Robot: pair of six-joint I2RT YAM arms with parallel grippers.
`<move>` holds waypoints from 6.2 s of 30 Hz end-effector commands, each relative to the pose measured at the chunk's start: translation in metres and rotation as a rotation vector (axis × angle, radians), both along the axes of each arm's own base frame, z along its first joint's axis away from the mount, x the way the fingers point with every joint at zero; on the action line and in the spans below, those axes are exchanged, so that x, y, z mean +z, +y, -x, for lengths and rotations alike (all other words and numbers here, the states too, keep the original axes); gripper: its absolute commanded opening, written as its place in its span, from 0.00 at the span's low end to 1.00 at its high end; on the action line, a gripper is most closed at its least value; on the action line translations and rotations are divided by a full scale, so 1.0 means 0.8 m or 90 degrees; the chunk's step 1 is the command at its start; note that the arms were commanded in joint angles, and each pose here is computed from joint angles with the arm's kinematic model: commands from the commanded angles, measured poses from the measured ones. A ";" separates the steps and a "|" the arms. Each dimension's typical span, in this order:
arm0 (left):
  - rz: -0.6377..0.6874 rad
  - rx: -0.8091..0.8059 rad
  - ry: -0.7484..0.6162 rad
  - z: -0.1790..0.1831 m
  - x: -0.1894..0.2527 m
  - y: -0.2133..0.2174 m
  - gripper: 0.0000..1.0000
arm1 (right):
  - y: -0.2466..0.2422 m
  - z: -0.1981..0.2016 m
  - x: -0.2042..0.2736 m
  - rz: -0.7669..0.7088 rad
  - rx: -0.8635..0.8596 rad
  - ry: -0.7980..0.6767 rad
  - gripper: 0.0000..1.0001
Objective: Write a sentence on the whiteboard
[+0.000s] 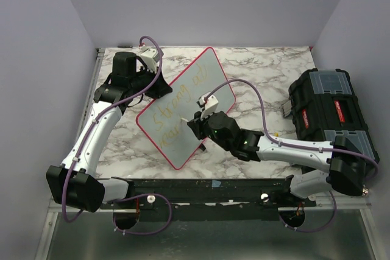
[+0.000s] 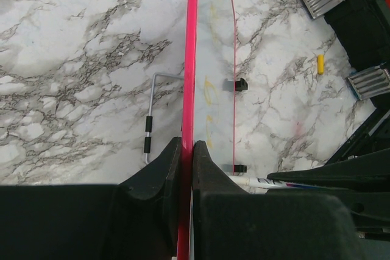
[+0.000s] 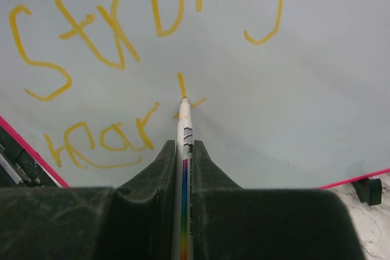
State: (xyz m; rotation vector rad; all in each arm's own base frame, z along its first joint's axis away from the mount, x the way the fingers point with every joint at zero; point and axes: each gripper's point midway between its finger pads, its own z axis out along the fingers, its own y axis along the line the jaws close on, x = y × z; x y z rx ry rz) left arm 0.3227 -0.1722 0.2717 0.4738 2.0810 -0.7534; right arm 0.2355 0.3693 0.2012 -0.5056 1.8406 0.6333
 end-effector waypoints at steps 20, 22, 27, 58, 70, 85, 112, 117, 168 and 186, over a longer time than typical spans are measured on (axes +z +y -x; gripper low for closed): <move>-0.032 0.006 -0.042 -0.002 0.011 0.009 0.00 | -0.043 0.014 -0.076 0.096 -0.020 0.049 0.01; -0.032 0.006 -0.042 -0.002 0.011 0.009 0.00 | -0.045 0.007 -0.068 0.104 -0.036 0.034 0.01; -0.032 0.006 -0.041 -0.001 0.010 0.009 0.00 | -0.047 -0.013 -0.041 0.124 -0.077 -0.001 0.01; -0.034 0.007 -0.042 -0.001 0.010 0.009 0.00 | -0.071 -0.050 0.010 -0.017 -0.057 -0.008 0.01; -0.035 0.007 -0.042 -0.001 0.010 0.009 0.00 | -0.046 -0.055 0.002 -0.008 -0.025 0.003 0.01; -0.036 0.006 -0.041 -0.001 0.010 0.008 0.00 | -0.043 -0.033 -0.026 0.003 0.028 0.038 0.01; -0.038 0.007 -0.041 -0.001 0.009 0.008 0.00 | -0.073 -0.037 -0.057 0.059 -0.030 0.050 0.01; -0.038 0.007 -0.042 -0.001 0.010 0.008 0.00 | -0.071 -0.050 -0.041 0.064 -0.047 0.030 0.01; -0.041 0.010 -0.045 -0.001 0.010 0.010 0.00 | -0.092 -0.043 -0.020 0.045 -0.075 0.020 0.01; -0.040 0.009 -0.048 0.001 0.012 0.009 0.00 | -0.072 -0.072 0.019 0.016 -0.085 -0.008 0.01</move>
